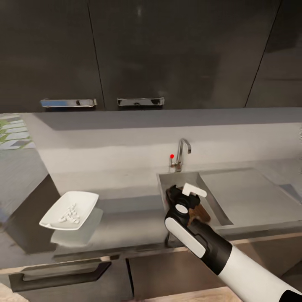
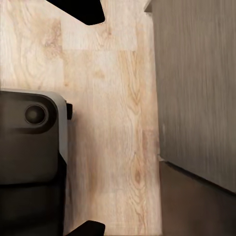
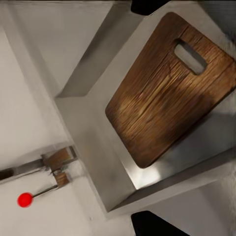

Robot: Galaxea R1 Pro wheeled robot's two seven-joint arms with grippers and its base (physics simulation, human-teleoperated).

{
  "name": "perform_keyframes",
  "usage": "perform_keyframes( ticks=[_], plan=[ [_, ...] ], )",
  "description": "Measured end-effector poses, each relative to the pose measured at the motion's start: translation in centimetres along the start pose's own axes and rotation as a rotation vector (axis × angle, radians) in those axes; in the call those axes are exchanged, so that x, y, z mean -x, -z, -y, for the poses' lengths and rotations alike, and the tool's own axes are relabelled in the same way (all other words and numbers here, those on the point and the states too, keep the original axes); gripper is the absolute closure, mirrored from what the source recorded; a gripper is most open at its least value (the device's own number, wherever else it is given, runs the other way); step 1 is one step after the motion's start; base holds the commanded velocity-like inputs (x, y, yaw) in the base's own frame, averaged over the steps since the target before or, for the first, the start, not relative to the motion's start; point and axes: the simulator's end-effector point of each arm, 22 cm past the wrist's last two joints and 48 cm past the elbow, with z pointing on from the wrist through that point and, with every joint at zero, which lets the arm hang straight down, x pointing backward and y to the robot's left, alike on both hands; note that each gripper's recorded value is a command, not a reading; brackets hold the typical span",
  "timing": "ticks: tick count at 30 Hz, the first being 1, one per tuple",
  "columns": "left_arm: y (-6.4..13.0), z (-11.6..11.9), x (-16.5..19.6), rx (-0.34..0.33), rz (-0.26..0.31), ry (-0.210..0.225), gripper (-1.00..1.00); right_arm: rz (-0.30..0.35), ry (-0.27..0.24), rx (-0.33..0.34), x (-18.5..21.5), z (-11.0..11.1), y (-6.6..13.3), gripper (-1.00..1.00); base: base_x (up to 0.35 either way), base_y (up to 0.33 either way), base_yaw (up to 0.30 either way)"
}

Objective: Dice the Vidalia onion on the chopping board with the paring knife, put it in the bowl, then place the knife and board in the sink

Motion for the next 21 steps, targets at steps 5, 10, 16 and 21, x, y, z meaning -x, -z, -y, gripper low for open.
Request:
perform_keyframes(
  ticks=[5, 10, 16, 21],
  plan=[
    [0.0, 0.0, 0.0, 0.0, 0.0, 0.0, -1.0, 0.004, 0.006, 0.001, 0.0, 0.1, 0.0, -1.0, -0.338, 0.0, 0.0],
    [0.0, 0.0, 0.0, 0.0, 0.0, 0.0, -1.0, 0.006, 0.022, 0.012, -0.3, -0.2, 0.3, -1.0, -0.338, 0.0, 0.0],
    [0.0, 0.0, 0.0, 0.0, 0.0, 0.0, -1.0, 0.013, 0.027, 0.01, -0.7, 0.3, 0.1, -1.0, -0.338, 0.0, 0.0],
    [0.0, 0.0, 0.0, 0.0, -0.001, 0.0, -1.0, 0.053, 0.079, 0.052, -2.4, 0.3, 0.9, -1.0, -0.338, 0.0, 0.0]
  ],
)
